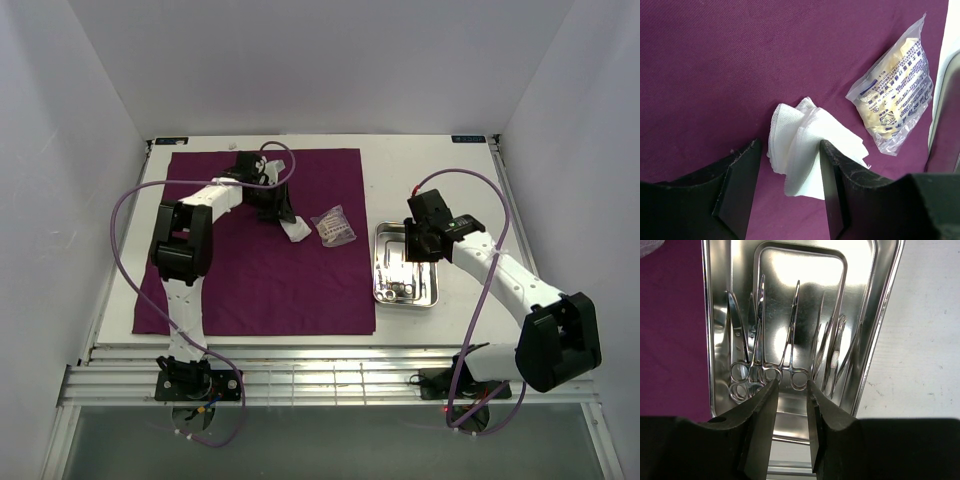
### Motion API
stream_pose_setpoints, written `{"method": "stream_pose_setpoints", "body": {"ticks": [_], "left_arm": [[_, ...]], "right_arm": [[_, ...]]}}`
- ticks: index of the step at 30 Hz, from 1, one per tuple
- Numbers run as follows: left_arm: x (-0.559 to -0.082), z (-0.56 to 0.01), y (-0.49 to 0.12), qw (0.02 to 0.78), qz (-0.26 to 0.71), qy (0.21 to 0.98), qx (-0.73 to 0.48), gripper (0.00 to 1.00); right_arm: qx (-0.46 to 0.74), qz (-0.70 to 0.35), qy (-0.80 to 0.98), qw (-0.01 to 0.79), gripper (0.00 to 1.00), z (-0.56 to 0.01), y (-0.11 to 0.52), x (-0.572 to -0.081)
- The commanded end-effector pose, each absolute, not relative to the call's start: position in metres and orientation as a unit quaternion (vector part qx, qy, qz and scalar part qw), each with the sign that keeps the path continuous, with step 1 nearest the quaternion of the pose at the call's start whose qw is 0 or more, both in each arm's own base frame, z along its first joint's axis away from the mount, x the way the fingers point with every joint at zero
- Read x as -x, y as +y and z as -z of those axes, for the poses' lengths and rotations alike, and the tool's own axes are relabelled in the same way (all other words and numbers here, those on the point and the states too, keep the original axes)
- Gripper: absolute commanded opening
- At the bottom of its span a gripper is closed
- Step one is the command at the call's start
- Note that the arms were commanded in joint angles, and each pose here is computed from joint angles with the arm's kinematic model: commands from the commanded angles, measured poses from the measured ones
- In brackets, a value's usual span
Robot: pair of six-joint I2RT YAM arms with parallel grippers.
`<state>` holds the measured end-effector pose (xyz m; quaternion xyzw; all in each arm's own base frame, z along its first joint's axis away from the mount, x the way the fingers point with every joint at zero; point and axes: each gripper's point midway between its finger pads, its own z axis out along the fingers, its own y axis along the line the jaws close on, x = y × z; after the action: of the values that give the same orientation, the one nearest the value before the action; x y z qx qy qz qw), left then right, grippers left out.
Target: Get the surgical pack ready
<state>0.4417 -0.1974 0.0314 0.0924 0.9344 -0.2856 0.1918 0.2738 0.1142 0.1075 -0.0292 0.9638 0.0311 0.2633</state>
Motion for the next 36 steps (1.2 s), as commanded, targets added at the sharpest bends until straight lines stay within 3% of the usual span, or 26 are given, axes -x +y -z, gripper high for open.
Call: {"method": "stream_pose_setpoints", "body": {"ticks": [1, 6, 16, 17, 25, 31, 32, 34, 35, 36], "left_arm": [[-0.42, -0.006, -0.193, 0.149, 0.27, 0.947, -0.091, 0.61], [-0.411, -0.003, -0.202, 0.123, 0.302, 0.942, -0.08, 0.57], [-0.415, -0.041, -0.209, 0.164, 0.334, 0.919, -0.13, 0.12], [-0.417, -0.047, -0.209, 0.171, 0.338, 0.915, -0.135, 0.02], [-0.412, -0.104, -0.224, 0.231, 0.4, 0.864, -0.2, 0.0], [-0.401, -0.133, -0.226, 0.271, 0.409, 0.831, -0.264, 0.0], [-0.399, -0.136, -0.227, 0.275, 0.414, 0.823, -0.274, 0.0], [-0.395, -0.145, -0.227, 0.283, 0.417, 0.815, -0.285, 0.0], [-0.393, -0.148, -0.227, 0.287, 0.418, 0.811, -0.291, 0.0], [-0.391, -0.155, -0.227, 0.297, 0.417, 0.804, -0.303, 0.0]], "right_arm": [[0.032, -0.032, 0.961, 0.273, 0.35, -0.114, 0.117, -0.279], [0.035, -0.033, 0.961, 0.272, 0.35, -0.116, 0.119, -0.281], [0.035, -0.03, 0.959, 0.28, 0.35, -0.121, 0.118, -0.285], [0.035, -0.032, 0.959, 0.281, 0.35, -0.122, 0.119, -0.285], [0.07, -0.109, 0.936, 0.327, 0.36, -0.144, 0.15, -0.301], [0.172, -0.292, 0.841, 0.422, 0.55, -0.211, 0.237, -0.324], [0.191, -0.317, 0.827, 0.423, 0.64, -0.216, 0.252, -0.323], [0.219, -0.352, 0.789, 0.454, 0.7, -0.239, 0.277, -0.33], [0.229, -0.376, 0.777, 0.451, 0.83, -0.244, 0.291, -0.33], [0.234, -0.393, 0.763, 0.458, 0.86, -0.252, 0.299, -0.333]]}}
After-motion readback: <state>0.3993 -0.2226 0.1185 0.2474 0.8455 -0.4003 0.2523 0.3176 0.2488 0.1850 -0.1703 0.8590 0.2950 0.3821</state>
